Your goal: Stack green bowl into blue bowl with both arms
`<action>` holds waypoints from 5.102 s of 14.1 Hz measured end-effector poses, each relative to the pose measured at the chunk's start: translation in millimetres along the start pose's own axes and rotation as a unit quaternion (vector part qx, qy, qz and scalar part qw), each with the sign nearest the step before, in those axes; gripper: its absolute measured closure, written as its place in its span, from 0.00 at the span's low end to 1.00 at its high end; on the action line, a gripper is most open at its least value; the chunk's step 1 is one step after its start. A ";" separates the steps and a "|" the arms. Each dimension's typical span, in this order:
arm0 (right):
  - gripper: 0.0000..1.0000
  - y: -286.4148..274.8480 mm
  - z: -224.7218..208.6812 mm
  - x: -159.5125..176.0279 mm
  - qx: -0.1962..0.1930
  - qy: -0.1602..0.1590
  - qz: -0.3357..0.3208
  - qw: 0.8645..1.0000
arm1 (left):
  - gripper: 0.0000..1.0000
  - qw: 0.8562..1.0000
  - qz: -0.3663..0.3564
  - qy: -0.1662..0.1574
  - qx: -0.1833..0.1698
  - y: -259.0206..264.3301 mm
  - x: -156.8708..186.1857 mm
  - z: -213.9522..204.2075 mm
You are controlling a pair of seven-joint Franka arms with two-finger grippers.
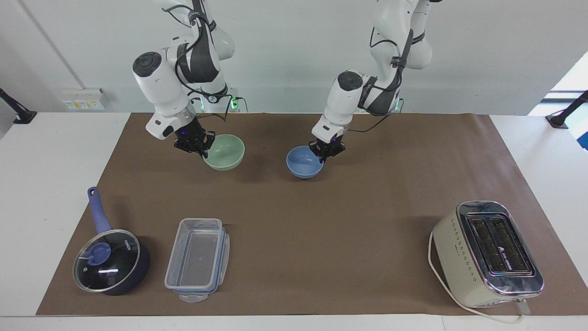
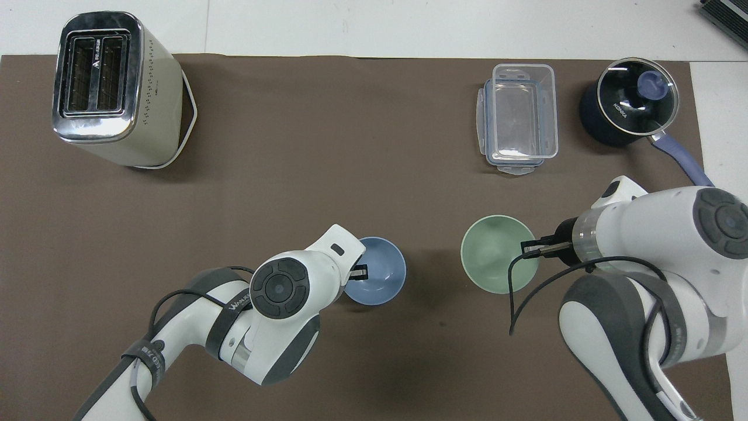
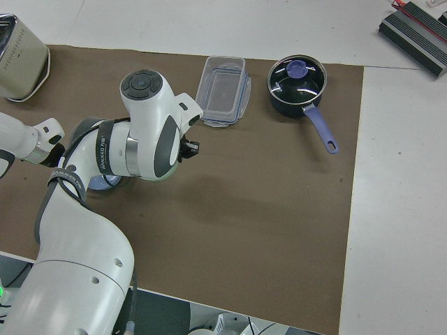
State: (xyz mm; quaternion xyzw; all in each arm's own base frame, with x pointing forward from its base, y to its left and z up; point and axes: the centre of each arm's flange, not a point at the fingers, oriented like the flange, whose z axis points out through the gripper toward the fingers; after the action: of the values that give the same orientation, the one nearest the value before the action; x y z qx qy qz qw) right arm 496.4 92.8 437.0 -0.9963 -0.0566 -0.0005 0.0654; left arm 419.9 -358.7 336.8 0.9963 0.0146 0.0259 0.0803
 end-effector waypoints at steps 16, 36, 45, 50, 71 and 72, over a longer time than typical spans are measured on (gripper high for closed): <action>0.95 -158.9 35.5 -18.3 0.005 0.024 -0.001 1.000 | 0.00 0.994 0.105 0.013 0.037 -203.4 87.4 -243.8; 0.95 -204.5 103.6 -12.6 0.004 0.015 -0.003 1.000 | 0.00 0.993 0.100 0.002 0.056 -277.3 153.0 -362.3; 0.95 -204.9 116.1 -9.6 0.004 0.017 -0.005 1.000 | 0.00 0.993 0.102 -0.012 0.063 -277.9 150.3 -359.7; 0.72 -203.5 118.3 -8.3 0.004 0.018 -0.004 1.000 | 0.00 0.992 0.103 -0.024 0.065 -278.2 147.7 -358.4; 0.00 -70.2 -78.7 72.3 -0.029 0.046 0.106 0.993 | 0.00 0.992 0.096 -0.038 0.065 -284.4 143.9 -360.4; 0.00 -62.9 -88.5 73.5 -0.031 0.047 0.112 0.992 | 0.00 0.992 0.096 -0.041 0.065 -284.4 143.4 -360.1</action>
State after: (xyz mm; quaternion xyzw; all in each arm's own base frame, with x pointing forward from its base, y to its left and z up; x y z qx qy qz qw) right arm 562.9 151.5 533.5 -0.9967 0.0584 -0.0417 0.0368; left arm 536.5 -15.9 653.1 0.9965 -0.0826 -0.0080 0.0126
